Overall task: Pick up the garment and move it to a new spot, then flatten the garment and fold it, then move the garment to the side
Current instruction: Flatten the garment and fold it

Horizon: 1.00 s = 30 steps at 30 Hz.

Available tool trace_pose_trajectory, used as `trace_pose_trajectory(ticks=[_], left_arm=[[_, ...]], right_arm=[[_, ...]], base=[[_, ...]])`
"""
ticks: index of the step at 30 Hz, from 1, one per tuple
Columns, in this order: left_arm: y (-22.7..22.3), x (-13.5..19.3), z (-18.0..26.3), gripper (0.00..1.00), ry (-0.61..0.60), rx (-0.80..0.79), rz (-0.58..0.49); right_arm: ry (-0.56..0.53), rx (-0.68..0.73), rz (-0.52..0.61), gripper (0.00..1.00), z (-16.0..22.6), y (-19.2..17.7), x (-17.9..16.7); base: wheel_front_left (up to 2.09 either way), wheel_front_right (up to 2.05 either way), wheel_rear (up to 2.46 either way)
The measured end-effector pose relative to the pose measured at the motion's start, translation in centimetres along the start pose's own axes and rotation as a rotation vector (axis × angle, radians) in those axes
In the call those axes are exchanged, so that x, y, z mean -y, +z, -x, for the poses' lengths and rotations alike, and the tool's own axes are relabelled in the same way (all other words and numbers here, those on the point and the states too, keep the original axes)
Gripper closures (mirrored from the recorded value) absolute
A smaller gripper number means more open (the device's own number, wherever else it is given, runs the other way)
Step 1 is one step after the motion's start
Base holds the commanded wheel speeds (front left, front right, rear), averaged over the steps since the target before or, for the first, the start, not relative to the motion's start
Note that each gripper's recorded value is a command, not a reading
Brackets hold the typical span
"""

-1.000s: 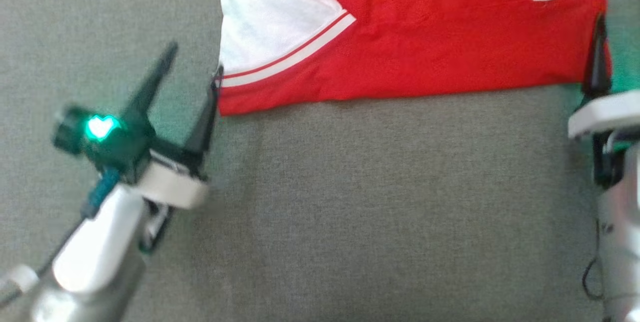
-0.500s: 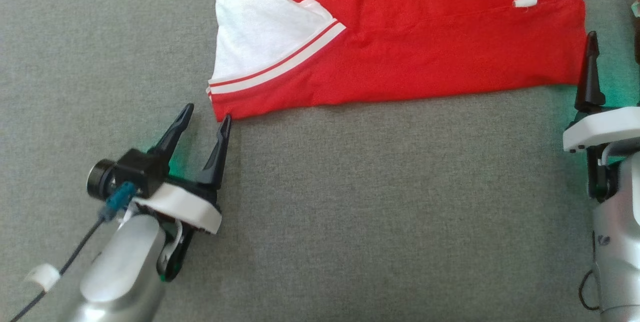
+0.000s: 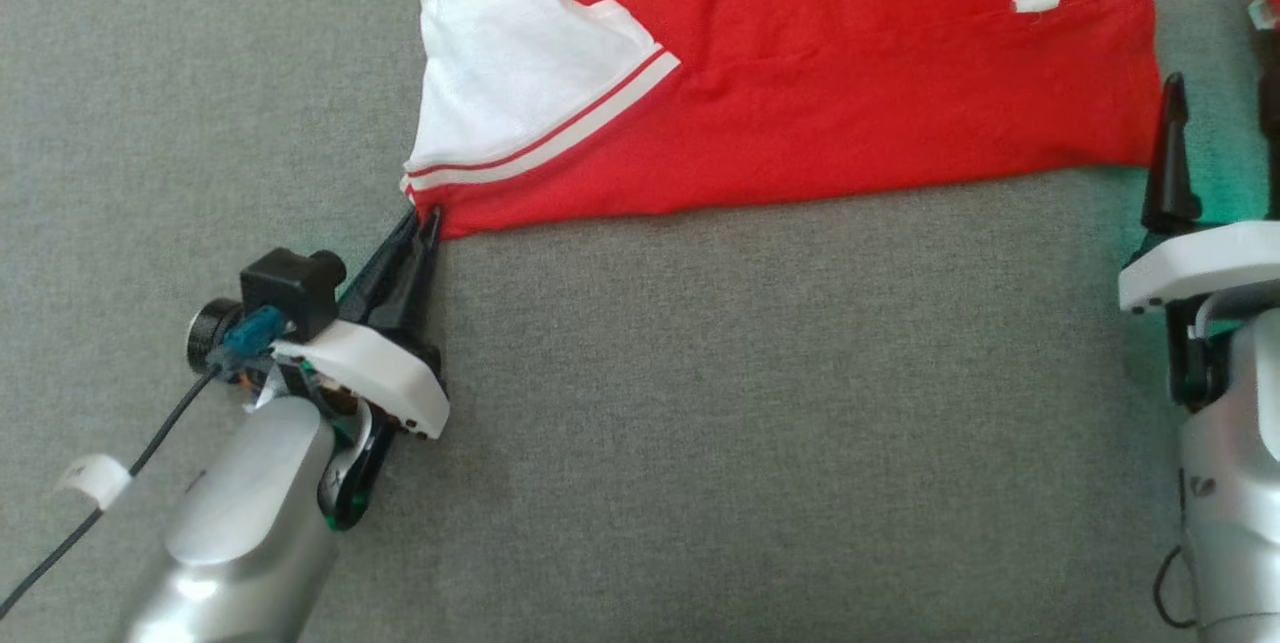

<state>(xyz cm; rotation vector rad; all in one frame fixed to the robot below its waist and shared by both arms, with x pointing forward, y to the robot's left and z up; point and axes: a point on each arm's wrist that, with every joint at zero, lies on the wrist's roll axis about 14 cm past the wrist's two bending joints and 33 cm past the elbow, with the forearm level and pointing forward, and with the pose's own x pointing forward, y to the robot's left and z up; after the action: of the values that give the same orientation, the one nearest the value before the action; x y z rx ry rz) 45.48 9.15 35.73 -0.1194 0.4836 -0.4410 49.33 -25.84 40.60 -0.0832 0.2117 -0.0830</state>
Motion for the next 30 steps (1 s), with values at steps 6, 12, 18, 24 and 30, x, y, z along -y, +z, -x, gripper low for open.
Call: trace_pose_trajectory(ticks=[6,12,18,24,30], left_arm=[[0.7,1.1,0.5,1.00,-0.033,0.021,0.020],[1.1,1.4,1.6,1.00,-0.042,0.046,0.016],[2.1,0.8,2.1,1.00,-0.024,0.073,-0.012],[3.5,0.6,2.7,1.00,-0.012,0.109,-0.037],[2.5,1.6,5.2,1.00,-0.003,0.099,-0.032]], right_arm=[[0.027,-0.061,-0.031,0.00,0.7,-1.8,-1.0],[0.060,-0.185,-0.068,0.00,1.0,-4.4,-2.2],[0.076,-0.253,-0.082,1.00,0.6,-5.2,-2.3],[0.092,-0.252,-0.094,1.00,0.7,-4.6,-2.4],[0.084,-0.266,-0.090,1.00,3.5,-5.1,-1.1]], base=[[0.00,0.00,0.00],[0.00,0.00,0.00],[0.00,0.00,0.00],[0.00,0.00,0.00],[0.00,0.00,0.00]])
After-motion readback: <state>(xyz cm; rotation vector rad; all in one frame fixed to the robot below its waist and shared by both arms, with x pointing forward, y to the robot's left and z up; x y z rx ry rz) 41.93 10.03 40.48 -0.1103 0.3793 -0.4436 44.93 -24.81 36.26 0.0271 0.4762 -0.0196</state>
